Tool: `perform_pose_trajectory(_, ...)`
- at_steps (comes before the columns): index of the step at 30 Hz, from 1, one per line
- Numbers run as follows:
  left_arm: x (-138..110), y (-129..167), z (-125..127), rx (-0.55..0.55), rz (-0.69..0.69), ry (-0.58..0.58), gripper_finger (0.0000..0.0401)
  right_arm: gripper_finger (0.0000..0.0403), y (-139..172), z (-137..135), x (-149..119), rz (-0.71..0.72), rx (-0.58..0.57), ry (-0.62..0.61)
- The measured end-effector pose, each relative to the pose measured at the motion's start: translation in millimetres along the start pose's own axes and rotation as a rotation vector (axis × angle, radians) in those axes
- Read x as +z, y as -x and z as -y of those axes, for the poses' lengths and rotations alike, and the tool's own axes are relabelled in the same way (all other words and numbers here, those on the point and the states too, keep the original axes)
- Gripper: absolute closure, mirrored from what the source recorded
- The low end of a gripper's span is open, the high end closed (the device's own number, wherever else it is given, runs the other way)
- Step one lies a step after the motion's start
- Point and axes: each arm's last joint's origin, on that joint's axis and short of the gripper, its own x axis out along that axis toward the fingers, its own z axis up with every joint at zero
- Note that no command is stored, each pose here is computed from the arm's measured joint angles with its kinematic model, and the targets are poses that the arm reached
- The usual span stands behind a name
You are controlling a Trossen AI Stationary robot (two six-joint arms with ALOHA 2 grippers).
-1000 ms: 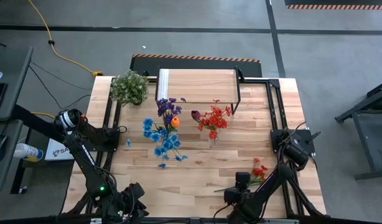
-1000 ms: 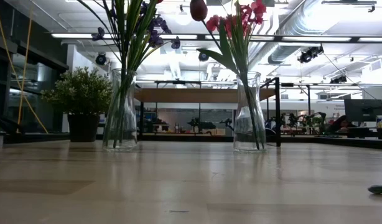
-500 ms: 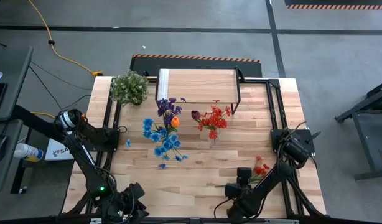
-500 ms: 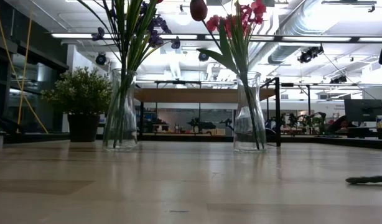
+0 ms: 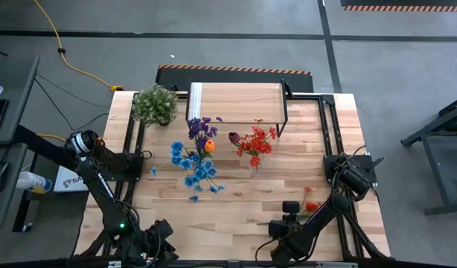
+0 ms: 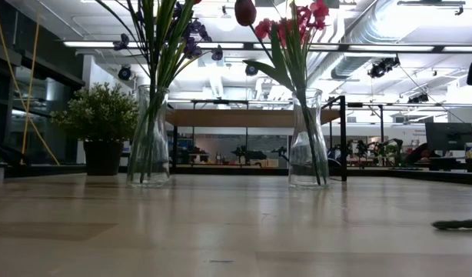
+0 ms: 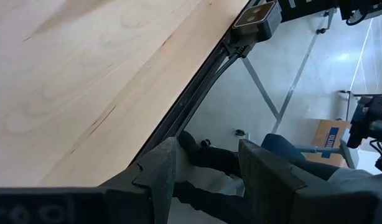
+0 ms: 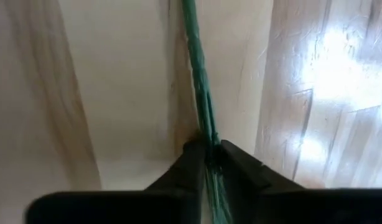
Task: Pick and place flowers into a vace then onto a shelf
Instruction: Put the red flowers into the right transparent vase
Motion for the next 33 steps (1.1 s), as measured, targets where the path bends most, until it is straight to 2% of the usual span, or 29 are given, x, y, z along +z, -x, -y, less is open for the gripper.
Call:
perform_pose_trajectory(3,0.0,0.0,0.0,0.000,0.000,0.000,0.0194,0.0391,0.0,-0.3,0.1,0.003,0.001,-0.020)
perform_pose_trajectory(8,-0.1,0.0,0.4,-0.004,-0.001,0.002,0.0194,0.0377,-0.4,0.6,1.4,-0.012,0.013,-0.030)
perform_pose_trajectory(12,-0.3,0.0,1.4,-0.013,-0.003,0.007,0.0194,0.0393,-0.6,2.5,4.1,-0.035,0.031,-0.025)
perform_pose_trajectory(20,-0.4,0.0,2.0,-0.019,-0.004,0.010,0.0194,0.0397,9.1,11.7,19.0,-0.128,0.088,0.013)
perform_pose_trajectory(28,-0.6,0.1,2.6,-0.025,-0.006,0.014,0.0194,0.0400,42.5,15.7,35.6,-0.124,0.172,0.050)
perform_pose_trajectory(33,-0.7,0.1,2.6,-0.025,-0.009,0.014,0.0194,0.0401,71.3,25.0,36.5,-0.140,0.142,0.072)
